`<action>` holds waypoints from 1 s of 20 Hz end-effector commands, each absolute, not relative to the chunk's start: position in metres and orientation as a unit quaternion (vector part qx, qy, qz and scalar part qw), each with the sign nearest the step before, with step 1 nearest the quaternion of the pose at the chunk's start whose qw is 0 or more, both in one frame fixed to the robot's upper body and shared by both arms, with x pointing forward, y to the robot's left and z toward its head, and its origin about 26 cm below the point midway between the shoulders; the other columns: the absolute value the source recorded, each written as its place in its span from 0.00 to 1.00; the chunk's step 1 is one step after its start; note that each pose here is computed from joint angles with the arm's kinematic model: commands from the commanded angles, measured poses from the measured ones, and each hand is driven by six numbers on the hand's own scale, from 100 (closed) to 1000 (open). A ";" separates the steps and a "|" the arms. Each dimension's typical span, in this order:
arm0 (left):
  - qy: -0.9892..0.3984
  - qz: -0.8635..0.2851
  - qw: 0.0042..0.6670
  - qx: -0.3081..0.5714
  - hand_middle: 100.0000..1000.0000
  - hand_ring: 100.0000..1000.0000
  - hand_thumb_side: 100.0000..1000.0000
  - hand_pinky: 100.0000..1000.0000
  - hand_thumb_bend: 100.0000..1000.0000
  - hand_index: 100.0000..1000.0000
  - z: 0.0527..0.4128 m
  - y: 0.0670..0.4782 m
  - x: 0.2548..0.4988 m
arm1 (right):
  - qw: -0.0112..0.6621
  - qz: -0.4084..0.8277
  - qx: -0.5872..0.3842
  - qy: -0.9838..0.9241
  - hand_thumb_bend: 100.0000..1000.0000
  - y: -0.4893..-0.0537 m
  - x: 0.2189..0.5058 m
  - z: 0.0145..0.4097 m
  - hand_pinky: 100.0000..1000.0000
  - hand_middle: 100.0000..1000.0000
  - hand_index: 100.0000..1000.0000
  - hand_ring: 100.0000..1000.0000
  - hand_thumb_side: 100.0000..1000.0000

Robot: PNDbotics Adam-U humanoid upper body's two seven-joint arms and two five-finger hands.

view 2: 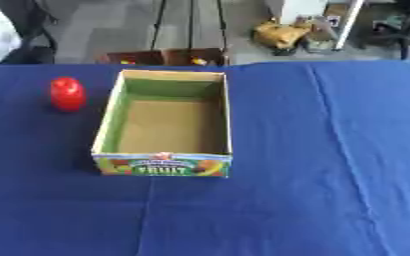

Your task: Pick up objects on the table and place them in the box.

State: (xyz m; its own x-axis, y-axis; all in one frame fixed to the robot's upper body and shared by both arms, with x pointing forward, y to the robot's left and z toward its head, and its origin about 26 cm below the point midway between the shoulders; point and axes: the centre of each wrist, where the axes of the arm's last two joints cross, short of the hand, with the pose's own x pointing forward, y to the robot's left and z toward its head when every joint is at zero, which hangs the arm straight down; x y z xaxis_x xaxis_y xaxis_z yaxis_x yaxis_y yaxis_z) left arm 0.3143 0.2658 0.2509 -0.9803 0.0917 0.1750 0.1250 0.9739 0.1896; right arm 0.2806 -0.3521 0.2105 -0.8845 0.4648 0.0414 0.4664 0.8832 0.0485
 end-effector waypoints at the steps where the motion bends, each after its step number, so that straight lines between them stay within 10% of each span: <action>1: -0.991 -0.107 0.068 -0.051 0.68 0.78 0.94 0.76 0.00 0.93 0.259 0.268 0.310 | -0.021 -0.033 -0.233 -0.972 0.00 -0.354 0.278 0.219 0.68 0.66 0.83 0.74 0.96; 20: -0.953 -0.232 0.121 0.154 0.74 0.80 0.82 0.74 0.00 0.94 0.313 0.304 0.323 | -0.014 -0.024 -0.227 -0.974 0.00 -0.353 0.277 0.217 0.68 0.66 0.83 0.74 0.96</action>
